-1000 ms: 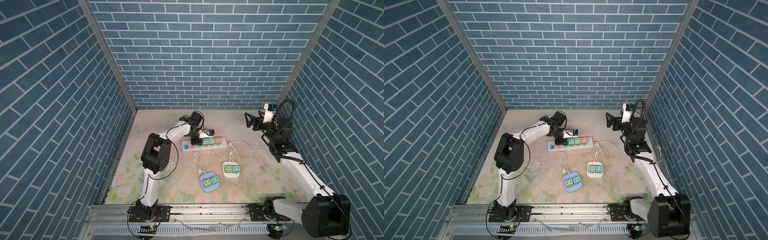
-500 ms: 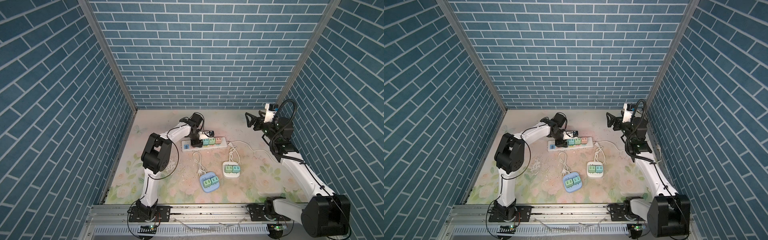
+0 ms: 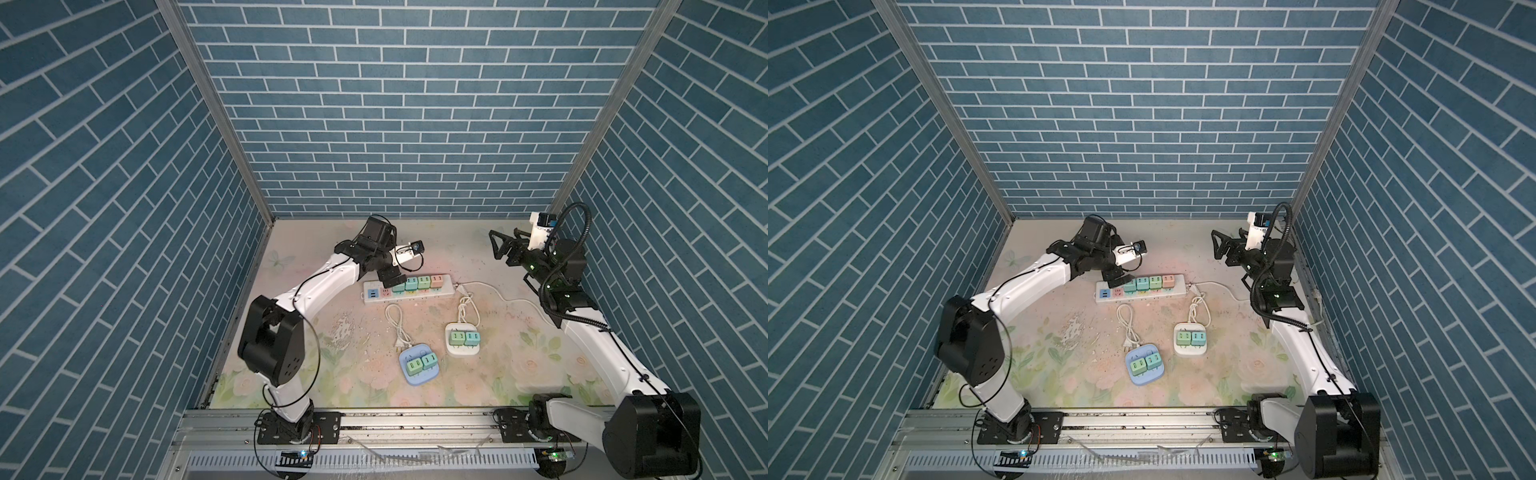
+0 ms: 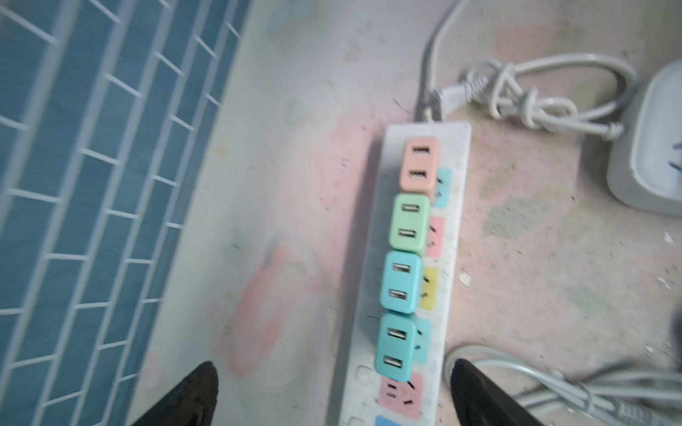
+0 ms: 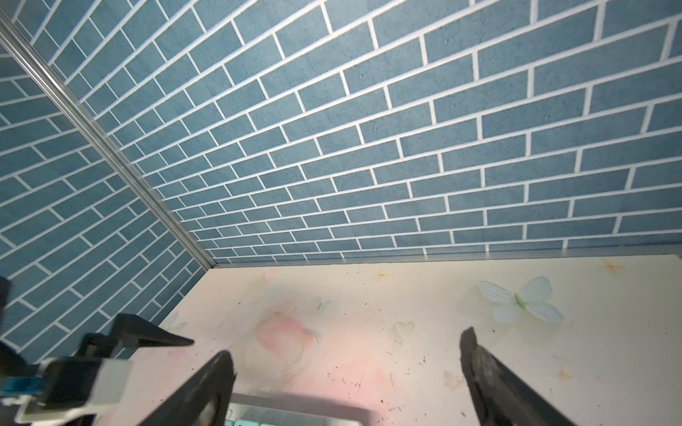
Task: Insert plugs into power strip
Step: Insert the plug into the socket, then reset both arms
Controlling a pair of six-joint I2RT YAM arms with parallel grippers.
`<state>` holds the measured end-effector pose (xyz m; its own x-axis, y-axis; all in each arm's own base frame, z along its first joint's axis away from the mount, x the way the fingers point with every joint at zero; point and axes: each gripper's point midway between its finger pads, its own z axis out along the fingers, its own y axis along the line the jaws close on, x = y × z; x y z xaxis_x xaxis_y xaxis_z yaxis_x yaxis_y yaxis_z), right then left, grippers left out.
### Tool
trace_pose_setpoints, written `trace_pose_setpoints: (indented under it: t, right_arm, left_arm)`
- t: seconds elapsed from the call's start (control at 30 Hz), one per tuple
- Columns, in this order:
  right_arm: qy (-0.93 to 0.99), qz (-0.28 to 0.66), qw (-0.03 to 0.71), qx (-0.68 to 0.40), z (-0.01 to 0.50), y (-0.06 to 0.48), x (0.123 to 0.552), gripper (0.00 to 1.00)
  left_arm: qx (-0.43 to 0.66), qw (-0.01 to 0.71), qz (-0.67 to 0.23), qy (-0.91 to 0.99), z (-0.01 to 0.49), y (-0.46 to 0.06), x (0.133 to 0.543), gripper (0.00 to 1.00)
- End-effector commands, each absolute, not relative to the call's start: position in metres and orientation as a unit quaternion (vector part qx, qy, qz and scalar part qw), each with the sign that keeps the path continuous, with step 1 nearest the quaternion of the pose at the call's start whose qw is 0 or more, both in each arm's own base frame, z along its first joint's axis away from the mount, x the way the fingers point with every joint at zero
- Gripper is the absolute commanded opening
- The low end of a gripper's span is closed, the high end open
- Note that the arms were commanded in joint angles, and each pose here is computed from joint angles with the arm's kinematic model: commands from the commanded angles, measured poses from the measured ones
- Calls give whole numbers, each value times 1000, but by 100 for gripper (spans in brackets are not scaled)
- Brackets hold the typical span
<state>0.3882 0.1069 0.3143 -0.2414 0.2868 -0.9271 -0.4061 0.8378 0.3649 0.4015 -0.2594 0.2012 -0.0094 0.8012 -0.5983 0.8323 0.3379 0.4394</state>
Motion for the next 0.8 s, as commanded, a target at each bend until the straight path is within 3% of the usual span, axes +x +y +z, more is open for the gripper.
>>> trace_pose_setpoints:
  t: [0.0,0.17,0.33,0.57,0.77]
  right_arm:
    - [738,308,601,1,310,104,385,98]
    - [771,289,554,120,265,80,400,99]
    - [831,256,471,145,222,78,405,99]
    - [853,165,479,125,212,54,391,98]
    - [862,38,498,90,198,20,375,98]
  left_arm:
    - [471,509,18,720,239,-248,428,100]
    - [272,584,73,762,271,-194,444,100]
    - [100,582,116,799,241,-123,427,100]
    - [51,567,228,790,186,-52,393,100]
    - [29,538,195,820,141,-14,385,100]
